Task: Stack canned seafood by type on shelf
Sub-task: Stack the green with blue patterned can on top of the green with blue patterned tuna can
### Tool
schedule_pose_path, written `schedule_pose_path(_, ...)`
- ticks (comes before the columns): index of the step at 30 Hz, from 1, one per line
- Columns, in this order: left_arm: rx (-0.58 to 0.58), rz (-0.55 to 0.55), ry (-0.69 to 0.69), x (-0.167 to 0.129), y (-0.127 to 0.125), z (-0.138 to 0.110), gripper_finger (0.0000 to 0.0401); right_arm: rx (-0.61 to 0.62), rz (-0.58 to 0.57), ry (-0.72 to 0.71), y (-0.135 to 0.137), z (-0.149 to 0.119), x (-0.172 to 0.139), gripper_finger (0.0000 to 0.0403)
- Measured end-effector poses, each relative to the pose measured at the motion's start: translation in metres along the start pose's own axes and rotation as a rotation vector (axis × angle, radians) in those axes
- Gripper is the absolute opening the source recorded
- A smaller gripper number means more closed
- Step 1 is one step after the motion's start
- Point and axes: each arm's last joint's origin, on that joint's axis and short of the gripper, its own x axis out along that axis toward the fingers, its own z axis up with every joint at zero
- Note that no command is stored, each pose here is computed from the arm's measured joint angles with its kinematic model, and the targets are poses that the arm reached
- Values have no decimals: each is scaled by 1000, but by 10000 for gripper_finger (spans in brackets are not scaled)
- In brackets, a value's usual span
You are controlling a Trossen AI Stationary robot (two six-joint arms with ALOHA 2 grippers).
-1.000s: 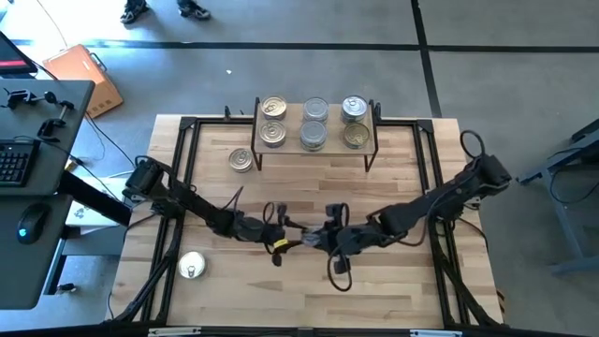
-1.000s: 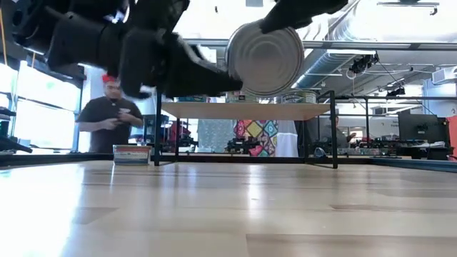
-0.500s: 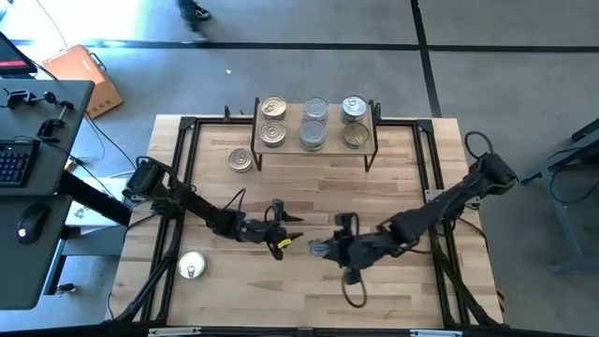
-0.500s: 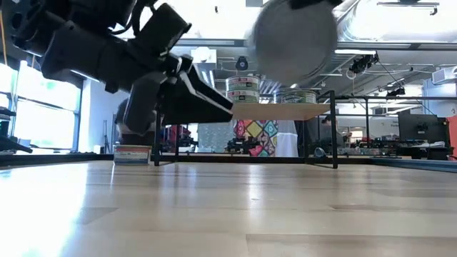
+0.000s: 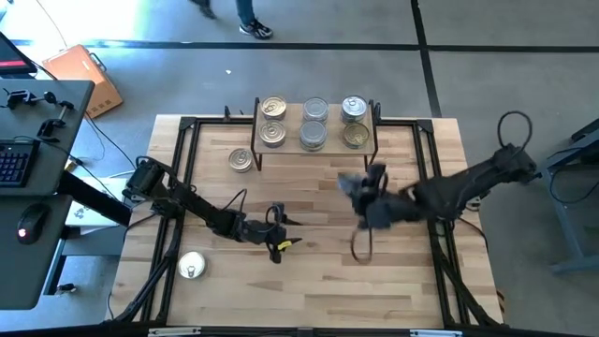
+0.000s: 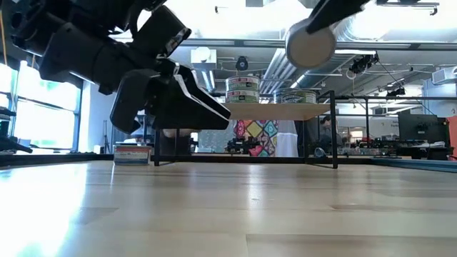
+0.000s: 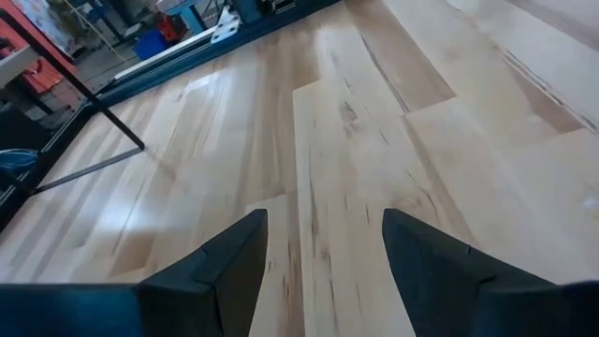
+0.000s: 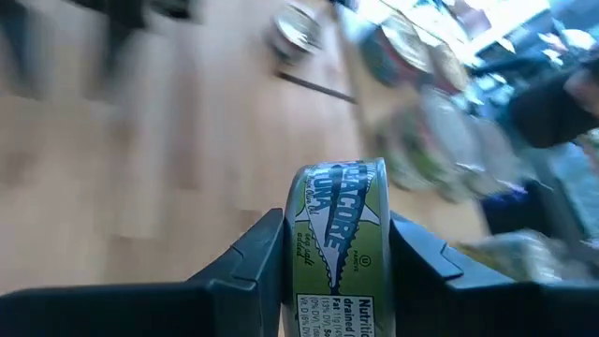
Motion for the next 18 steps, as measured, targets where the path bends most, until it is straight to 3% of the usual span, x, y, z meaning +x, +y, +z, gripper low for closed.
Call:
schedule_pose_path(8, -2, -1, -1, 0, 0, 0, 206, -226, -153, 104, -56, -4, 40, 120)
schedule_pose_path(14, -18, -2, 3, 0, 0, 0, 206, -216, -226, 255, -89, -20, 71, 120)
schedule_pose_path(18, -17, -2, 4, 0, 0, 0, 206, -188, -208, 303, -100, -29, 86, 120)
